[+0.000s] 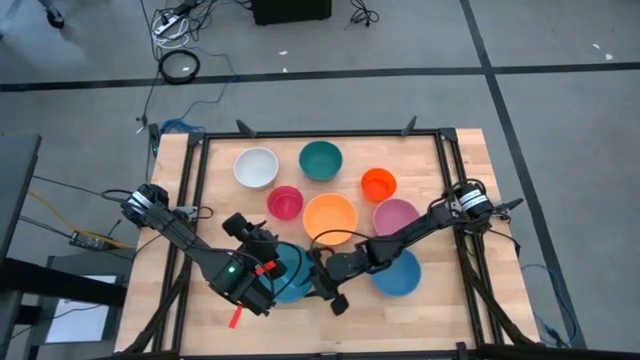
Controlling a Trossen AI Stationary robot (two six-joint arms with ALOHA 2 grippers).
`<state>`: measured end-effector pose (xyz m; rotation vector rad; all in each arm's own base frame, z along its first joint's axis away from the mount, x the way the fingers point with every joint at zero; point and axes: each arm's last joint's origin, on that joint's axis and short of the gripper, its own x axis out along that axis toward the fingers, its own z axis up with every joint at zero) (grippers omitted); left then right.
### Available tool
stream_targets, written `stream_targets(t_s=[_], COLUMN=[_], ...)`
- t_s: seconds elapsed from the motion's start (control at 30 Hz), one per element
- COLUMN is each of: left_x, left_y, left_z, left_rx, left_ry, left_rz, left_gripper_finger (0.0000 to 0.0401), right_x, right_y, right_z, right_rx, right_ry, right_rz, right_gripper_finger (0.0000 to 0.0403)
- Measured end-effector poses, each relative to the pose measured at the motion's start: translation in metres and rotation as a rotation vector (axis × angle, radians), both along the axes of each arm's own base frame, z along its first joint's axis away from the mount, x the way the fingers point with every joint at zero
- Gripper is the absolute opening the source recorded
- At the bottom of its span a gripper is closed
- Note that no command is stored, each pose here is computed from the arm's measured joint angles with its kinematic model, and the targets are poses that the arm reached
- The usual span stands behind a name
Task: Nest bowls inside each other
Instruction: Stack the light blue bowl on top of the the light green bowl
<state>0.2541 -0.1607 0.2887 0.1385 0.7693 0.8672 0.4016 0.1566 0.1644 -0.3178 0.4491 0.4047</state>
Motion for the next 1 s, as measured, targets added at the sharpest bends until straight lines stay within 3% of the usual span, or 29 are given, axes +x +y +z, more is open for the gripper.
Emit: stream_targets(t_s=[0.5,1.0], left_x=[0.0,0.0], left_y=[0.0,0.0], left_z=[0.0,0.0], left_rx=[-0.002,-0.002], left_ry=[0.002,0.002], left_rz=[0.0,0.0], left_gripper_finger=[0.0229,0.0229], right_x=[-0.002,0.006], right_y=[0.002,0.01], right_z=[-0.001,0.024], right_rx=[-0.091,-0.196], right_ry=[-0.001,0.071], right_rz=[0.01,0.018], right_gripper_finger=[0.0007,0.0003])
